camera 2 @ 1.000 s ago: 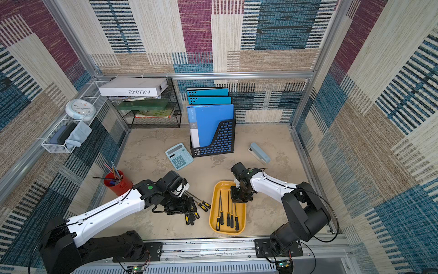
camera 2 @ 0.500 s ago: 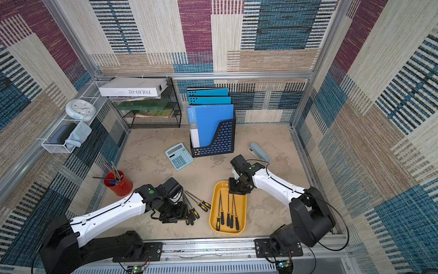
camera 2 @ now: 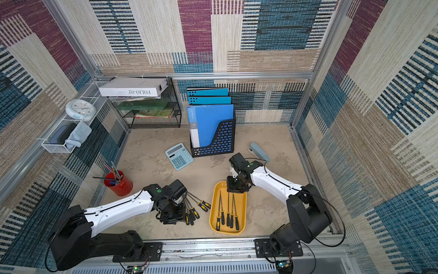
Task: Put the file tool into the storage box
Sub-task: Pick up the file tool from the center of the board.
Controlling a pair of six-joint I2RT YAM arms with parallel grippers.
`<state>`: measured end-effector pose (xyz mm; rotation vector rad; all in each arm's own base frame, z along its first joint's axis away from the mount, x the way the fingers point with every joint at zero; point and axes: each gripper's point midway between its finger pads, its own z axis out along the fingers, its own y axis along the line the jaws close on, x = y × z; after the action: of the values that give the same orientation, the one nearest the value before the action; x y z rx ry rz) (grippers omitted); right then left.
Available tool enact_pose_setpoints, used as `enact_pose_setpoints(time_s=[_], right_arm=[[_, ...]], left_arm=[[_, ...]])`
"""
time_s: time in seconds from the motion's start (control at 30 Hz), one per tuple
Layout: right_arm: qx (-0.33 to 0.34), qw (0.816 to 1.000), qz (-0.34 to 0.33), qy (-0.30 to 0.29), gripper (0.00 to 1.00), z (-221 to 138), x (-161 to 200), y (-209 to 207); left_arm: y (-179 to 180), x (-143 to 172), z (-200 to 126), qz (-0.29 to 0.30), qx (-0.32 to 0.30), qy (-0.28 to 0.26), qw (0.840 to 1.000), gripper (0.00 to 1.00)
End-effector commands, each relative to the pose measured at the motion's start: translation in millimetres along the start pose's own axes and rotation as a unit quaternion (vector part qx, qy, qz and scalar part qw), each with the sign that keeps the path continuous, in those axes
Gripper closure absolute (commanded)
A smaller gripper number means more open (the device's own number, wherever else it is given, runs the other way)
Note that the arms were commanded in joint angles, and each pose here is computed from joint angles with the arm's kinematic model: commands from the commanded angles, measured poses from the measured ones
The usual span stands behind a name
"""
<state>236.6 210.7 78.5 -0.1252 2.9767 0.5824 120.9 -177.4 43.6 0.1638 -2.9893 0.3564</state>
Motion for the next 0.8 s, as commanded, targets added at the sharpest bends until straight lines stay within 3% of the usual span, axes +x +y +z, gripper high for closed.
enact_pose_setpoints(time_s=[0.0,0.43,0.77], right_arm=[[-0.005,1.0,-0.006,0.0,0.71,0,-1,2],[-0.008,1.0,-0.013,0.006,0.72,4,5,0],[-0.009,1.0,-0.022,0.009,0.72,5,5,1]], left_arm=[[-1,-9,0,-0.007,-0.01,-0.019,1.0,0.46],[-2,-14,15,-0.007,-0.049,-0.02,0.999,0.48],[12,-13,24,-0.015,-0.095,-0.007,0.995,0.59]])
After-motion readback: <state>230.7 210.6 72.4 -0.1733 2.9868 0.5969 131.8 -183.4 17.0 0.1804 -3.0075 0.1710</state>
